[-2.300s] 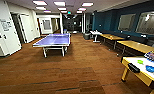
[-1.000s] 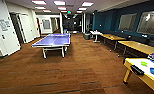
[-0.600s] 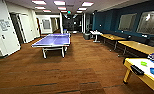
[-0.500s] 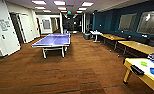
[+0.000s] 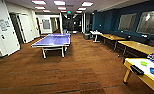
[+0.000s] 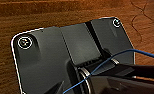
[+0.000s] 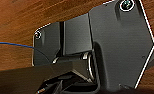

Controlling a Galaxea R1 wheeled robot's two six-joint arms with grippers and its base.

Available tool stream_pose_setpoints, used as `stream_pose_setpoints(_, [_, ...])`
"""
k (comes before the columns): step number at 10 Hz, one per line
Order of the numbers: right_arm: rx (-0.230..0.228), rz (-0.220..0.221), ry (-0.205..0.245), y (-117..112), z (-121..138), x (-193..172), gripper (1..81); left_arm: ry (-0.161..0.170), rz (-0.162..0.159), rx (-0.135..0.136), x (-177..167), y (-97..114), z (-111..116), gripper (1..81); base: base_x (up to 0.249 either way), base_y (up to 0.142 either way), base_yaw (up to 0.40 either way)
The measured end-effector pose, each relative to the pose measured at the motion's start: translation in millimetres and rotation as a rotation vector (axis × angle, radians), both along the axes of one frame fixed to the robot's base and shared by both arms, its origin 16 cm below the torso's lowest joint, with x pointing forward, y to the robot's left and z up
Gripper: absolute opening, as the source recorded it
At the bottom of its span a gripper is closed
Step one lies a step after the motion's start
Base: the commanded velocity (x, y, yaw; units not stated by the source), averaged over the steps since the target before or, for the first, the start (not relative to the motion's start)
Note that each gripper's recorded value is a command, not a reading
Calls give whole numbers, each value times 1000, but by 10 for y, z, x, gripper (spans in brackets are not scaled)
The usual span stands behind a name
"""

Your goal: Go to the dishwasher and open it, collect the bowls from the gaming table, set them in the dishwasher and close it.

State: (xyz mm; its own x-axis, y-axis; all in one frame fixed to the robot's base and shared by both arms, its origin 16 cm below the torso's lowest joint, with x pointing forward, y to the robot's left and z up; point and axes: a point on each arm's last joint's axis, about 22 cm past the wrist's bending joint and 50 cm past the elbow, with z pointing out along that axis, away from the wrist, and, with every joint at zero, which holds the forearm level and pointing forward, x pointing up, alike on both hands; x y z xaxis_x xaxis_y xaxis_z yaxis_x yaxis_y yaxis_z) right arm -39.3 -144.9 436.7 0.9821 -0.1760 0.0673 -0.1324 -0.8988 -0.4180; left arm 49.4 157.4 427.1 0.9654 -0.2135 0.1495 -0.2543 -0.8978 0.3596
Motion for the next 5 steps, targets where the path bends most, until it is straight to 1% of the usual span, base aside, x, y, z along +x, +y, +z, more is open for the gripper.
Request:
stream_pose_setpoints(1, [-1,0,0,-6,-2,-1,811,1,0,0,-7,-3,0,811,0,0,-243])
stream_pose_setpoints(2, [-4,0,-3,-24,-5,16,811,9,-1,-2,-72,-17,0,811,0,0,-244])
stream_pose_setpoints(5, [-6,0,-1,-30,-8,12,811,1,-1,-2,2,-23,2,811,0,0,-244])
